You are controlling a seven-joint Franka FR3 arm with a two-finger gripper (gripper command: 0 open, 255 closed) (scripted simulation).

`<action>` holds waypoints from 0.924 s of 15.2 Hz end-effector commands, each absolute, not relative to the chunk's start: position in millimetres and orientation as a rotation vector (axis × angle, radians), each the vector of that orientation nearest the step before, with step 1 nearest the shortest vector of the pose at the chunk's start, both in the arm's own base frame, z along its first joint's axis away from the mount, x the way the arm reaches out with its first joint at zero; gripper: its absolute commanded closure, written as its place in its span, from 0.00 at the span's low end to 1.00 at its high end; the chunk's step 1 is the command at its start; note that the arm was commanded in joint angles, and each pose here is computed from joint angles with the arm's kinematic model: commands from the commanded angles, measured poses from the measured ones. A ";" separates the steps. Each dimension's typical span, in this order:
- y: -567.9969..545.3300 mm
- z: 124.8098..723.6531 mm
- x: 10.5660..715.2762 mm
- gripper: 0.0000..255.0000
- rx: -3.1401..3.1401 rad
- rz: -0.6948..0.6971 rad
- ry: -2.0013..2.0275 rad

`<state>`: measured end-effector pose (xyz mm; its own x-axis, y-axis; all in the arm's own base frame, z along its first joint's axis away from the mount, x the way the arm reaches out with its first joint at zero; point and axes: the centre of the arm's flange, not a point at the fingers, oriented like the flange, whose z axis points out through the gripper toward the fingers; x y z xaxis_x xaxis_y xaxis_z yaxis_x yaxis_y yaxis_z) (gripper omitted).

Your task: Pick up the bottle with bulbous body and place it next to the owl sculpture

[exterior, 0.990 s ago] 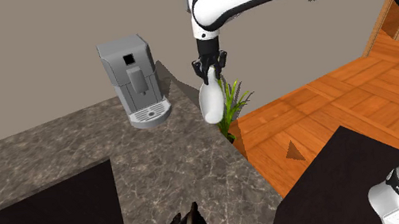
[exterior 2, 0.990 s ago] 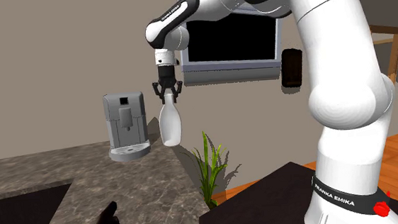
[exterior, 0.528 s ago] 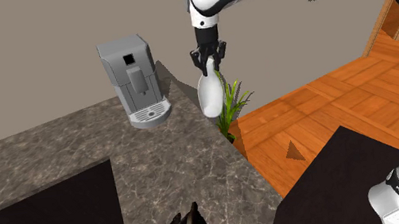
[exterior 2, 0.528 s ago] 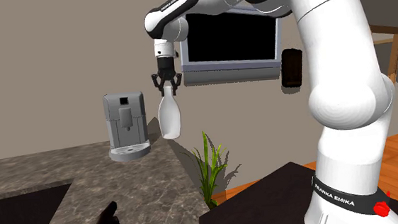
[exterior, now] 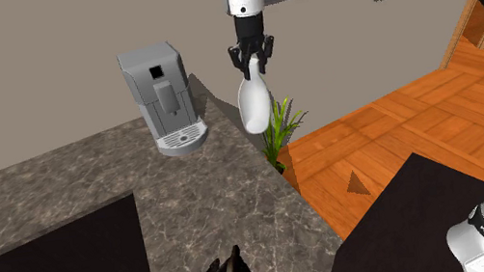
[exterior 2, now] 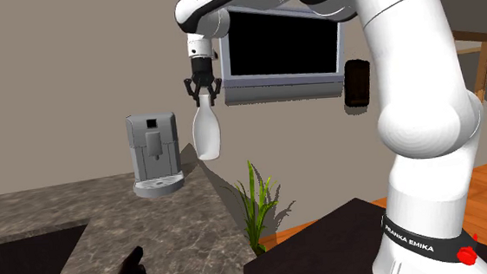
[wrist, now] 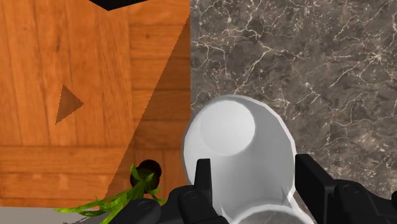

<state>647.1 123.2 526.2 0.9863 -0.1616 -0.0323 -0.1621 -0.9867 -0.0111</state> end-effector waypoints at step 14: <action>176.4 566.5 571.3 1.00 -3.117 0.049 0.254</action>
